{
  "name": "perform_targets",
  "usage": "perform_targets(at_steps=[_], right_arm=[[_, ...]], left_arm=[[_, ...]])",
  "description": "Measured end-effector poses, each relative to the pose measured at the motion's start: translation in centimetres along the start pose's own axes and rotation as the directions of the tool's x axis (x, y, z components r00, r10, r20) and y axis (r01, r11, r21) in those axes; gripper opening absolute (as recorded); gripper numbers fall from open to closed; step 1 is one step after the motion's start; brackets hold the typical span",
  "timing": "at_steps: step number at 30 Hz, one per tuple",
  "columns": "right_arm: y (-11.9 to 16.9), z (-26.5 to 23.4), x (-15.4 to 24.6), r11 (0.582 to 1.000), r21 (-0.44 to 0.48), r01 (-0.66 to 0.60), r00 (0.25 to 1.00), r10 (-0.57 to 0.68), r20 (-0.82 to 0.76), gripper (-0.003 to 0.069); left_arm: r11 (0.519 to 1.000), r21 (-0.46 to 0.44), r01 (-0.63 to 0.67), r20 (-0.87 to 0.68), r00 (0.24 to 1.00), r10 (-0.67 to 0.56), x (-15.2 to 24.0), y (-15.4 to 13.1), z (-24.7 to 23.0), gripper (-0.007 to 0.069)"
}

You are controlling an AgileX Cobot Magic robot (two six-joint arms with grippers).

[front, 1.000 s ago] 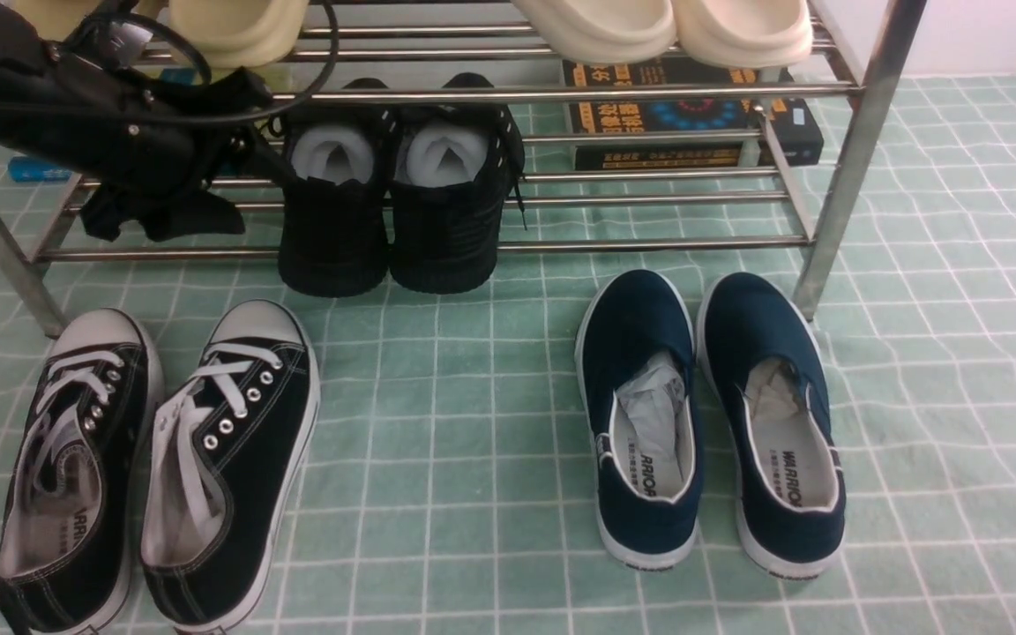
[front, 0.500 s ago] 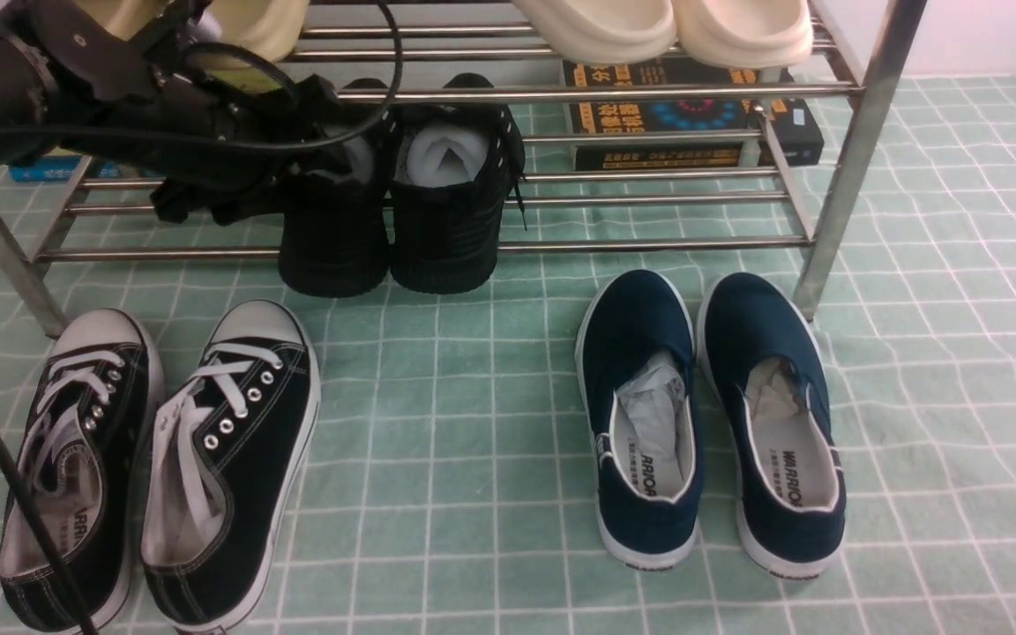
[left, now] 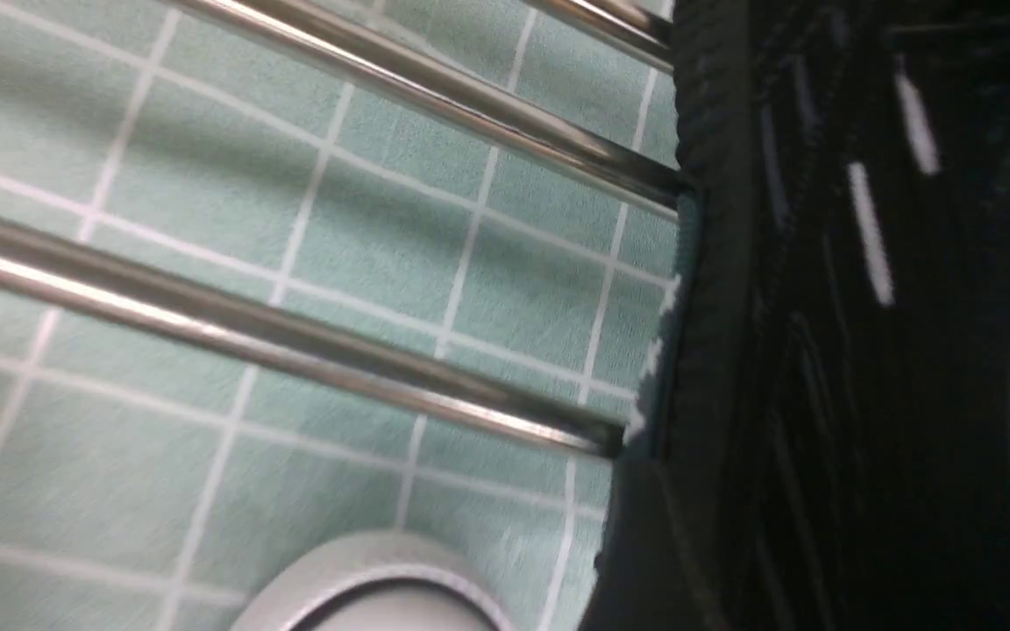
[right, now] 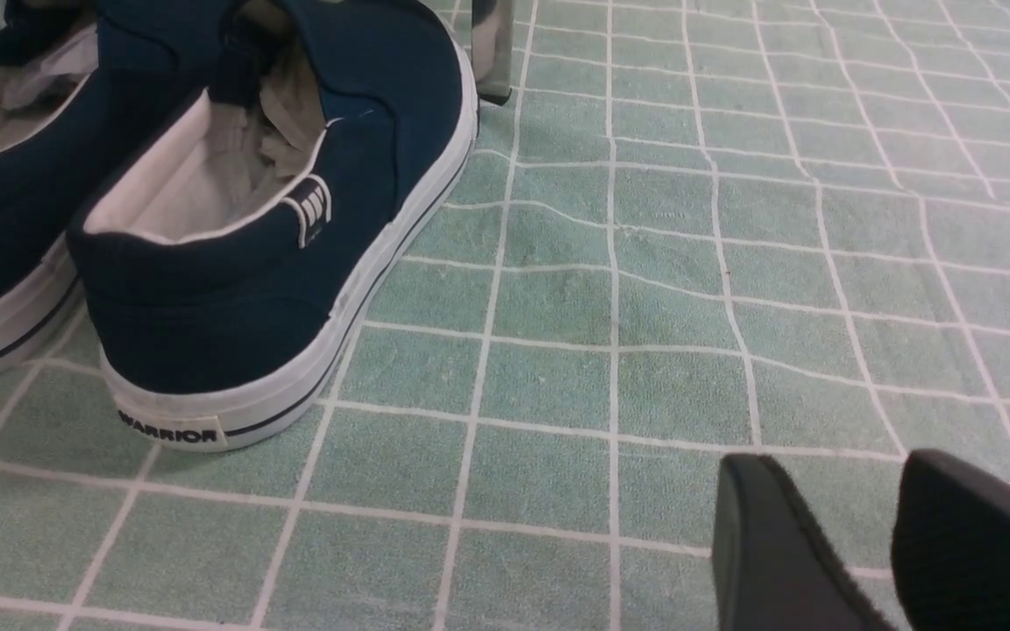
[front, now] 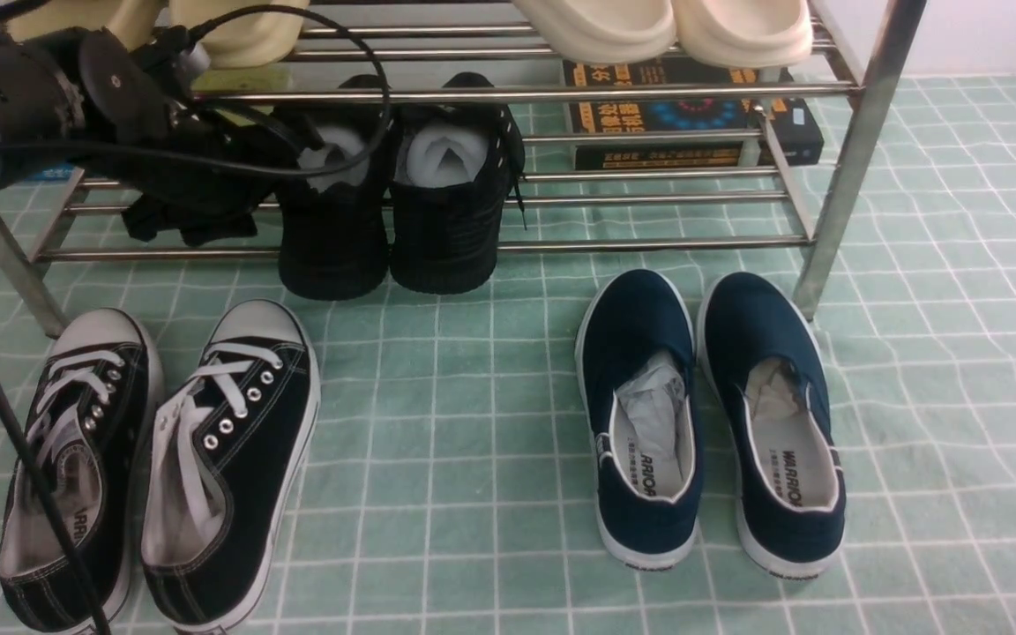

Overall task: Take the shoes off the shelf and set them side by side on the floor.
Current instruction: 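Grasp a shoe standing on the lower shelf of the shoe rack with the left gripper, then set the held shoe down on the floor in front of the rack with the left gripper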

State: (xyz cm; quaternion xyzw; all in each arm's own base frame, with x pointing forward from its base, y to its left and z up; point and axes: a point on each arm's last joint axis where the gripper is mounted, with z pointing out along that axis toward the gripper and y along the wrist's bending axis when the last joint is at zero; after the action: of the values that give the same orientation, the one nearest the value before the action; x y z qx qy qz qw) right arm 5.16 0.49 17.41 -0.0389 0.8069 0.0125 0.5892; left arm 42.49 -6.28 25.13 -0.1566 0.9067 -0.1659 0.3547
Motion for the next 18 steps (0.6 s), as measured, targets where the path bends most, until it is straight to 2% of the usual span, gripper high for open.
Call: perform_targets(at_steps=[4, 6, 10, 13, 18], right_arm=[[0.0, 0.0, 0.0, 1.000, 0.000, 0.000, 1.000, 0.000, 0.000, 0.0240], [0.0, 0.0, 0.0, 1.000, 0.000, 0.000, 1.000, 0.000, 0.000, 0.0240], [0.0, 0.0, 0.0, 1.000, 0.000, 0.000, 1.000, 0.000, 0.000, 0.0240], [0.0, 0.0, 0.0, 1.000, 0.000, 0.000, 1.000, 0.000, 0.000, 0.0240], [0.0, 0.0, 0.0, 1.000, 0.000, 0.000, 1.000, 0.000, 0.000, 0.0240]], left_arm=[[1.000, 0.005, 0.010, 0.009, 1.000, -0.010, 0.2, 0.0, 0.8, 0.0393], [1.000, 0.009, 0.016, 0.010, 1.000, -0.016, 0.2, -0.1, 0.8, 0.0324], [1.000, 0.003, 0.014, -0.014, 1.000, -0.014, 0.3, -0.1, 0.6, 0.0085], [1.000, -0.010, -0.007, -0.046, 0.999, 0.006, 0.4, -0.2, -0.2, 0.0031], [0.998, -0.038, -0.054, -0.125, 0.991, 0.049, 0.5, -0.6, -3.7, 0.0029]])
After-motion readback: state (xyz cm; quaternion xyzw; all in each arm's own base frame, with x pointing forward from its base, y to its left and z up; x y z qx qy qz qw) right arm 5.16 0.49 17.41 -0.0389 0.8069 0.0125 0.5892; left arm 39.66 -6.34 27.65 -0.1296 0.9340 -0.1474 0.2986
